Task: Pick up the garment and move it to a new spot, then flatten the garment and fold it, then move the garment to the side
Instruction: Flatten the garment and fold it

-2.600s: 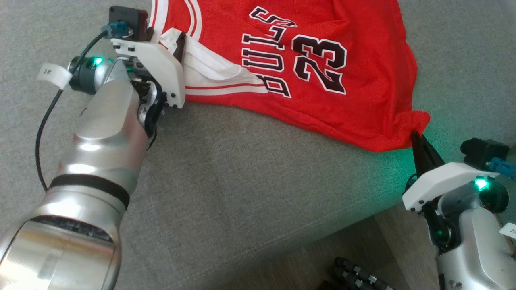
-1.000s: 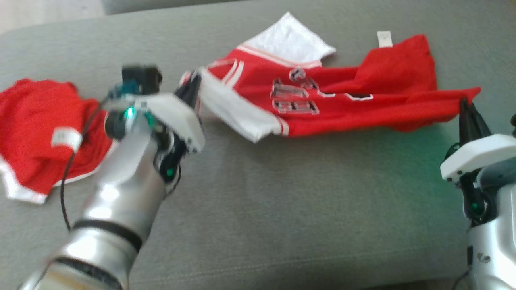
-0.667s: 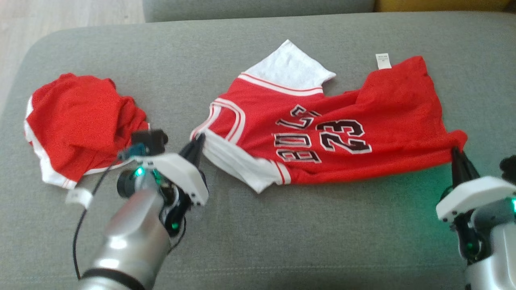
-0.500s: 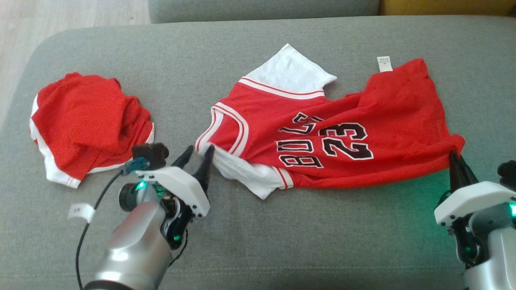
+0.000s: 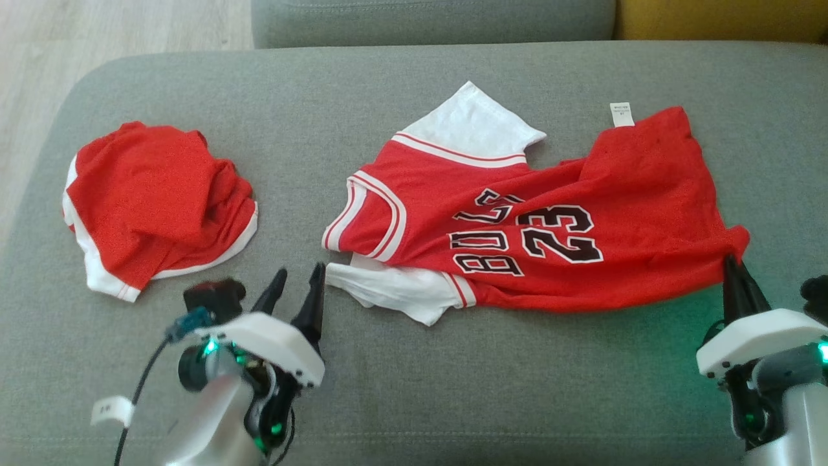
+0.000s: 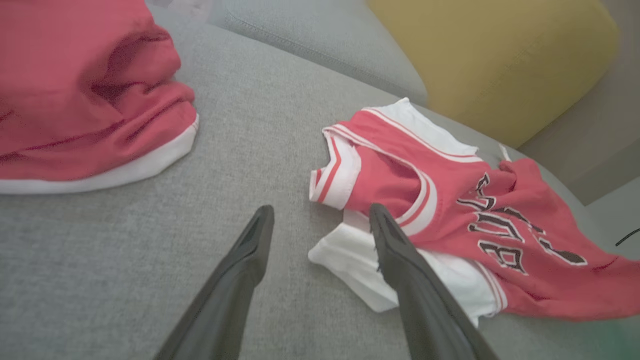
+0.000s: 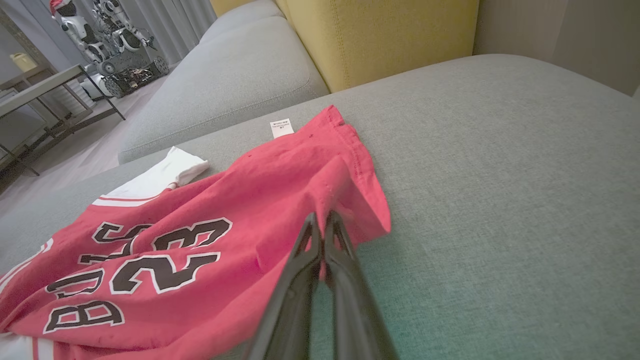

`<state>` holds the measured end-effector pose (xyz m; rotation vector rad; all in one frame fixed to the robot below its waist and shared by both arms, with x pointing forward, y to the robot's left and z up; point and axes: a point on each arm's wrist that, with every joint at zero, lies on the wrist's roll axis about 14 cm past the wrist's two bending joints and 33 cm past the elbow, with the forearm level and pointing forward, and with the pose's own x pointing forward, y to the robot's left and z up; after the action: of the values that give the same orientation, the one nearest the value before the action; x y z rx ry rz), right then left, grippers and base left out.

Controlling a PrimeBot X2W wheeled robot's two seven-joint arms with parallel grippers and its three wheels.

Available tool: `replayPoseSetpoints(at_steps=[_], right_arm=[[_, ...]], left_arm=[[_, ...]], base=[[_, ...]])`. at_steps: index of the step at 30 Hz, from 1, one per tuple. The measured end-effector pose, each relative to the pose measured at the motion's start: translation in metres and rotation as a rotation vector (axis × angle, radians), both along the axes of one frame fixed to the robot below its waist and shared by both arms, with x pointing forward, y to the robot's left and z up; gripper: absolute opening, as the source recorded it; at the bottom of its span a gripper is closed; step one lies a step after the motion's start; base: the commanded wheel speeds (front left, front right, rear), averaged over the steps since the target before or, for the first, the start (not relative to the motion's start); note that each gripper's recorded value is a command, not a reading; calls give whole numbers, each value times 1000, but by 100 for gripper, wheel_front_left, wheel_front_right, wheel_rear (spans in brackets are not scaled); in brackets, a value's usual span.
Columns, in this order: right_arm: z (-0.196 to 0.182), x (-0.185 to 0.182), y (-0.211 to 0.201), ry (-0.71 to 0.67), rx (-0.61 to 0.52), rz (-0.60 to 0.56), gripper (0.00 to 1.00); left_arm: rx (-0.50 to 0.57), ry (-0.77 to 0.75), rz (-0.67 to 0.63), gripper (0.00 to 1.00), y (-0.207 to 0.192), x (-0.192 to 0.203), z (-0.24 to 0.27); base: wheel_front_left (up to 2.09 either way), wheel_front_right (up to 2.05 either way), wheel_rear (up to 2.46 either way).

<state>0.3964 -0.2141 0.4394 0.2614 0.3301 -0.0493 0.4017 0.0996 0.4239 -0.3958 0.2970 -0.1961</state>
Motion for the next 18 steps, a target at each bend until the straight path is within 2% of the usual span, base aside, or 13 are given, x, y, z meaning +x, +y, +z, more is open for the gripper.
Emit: replayPoseSetpoints(at_steps=[8,18], right_arm=[[-6,-2,0,13,6,-7,0],[-12,-2,-6,33,4,-27,0]], left_arm=[[38,27,-49,100,-7,-11,-15],[158,84,-144,100,-16,-5,-38]], base=[[0,0,0],[0,0,0]])
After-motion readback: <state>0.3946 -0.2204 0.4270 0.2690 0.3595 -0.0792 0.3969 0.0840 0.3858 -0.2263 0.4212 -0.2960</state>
